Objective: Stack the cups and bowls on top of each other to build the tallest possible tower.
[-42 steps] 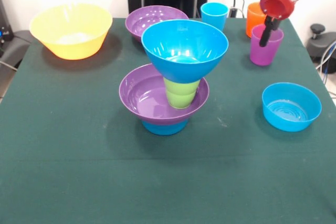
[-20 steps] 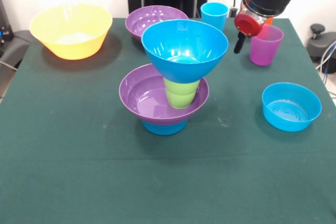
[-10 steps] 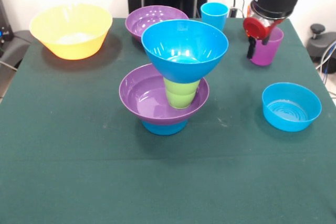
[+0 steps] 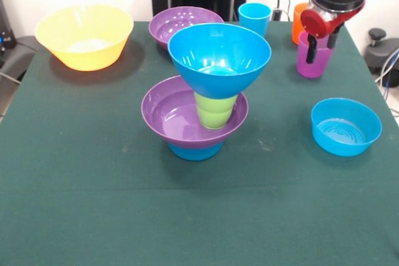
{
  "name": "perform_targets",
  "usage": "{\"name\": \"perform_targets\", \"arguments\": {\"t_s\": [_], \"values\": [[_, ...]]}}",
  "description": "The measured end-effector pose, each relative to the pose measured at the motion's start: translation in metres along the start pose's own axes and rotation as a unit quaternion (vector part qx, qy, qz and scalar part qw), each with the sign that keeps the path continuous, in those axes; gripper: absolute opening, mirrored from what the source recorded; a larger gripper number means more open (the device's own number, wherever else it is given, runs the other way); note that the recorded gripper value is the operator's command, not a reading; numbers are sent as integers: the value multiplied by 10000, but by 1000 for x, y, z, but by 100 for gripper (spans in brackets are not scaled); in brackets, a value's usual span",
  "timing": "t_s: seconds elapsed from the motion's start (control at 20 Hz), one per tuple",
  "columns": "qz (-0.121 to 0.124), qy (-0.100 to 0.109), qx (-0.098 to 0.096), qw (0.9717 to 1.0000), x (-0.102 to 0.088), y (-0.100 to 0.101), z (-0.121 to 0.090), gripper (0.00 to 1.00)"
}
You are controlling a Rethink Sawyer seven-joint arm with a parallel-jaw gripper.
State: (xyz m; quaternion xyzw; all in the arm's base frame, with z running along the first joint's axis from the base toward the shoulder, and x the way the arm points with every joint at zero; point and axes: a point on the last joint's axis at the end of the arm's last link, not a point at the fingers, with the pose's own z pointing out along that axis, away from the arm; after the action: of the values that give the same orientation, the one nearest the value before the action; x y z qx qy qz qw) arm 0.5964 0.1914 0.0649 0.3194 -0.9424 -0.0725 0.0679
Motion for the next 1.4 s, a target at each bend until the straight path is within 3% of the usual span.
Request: {"name": "perform_targets", "arguments": {"t_s": [0.25, 0.6, 1.05, 1.4], "values": [[-16, 51, 75, 10000, -1, 4, -7, 100], [-112, 310, 110, 9994, 3, 18, -4, 100], [-24, 463, 160, 9988, 13, 10, 0, 100], [64, 690, 9, 9976, 27, 8, 26, 100]]}}
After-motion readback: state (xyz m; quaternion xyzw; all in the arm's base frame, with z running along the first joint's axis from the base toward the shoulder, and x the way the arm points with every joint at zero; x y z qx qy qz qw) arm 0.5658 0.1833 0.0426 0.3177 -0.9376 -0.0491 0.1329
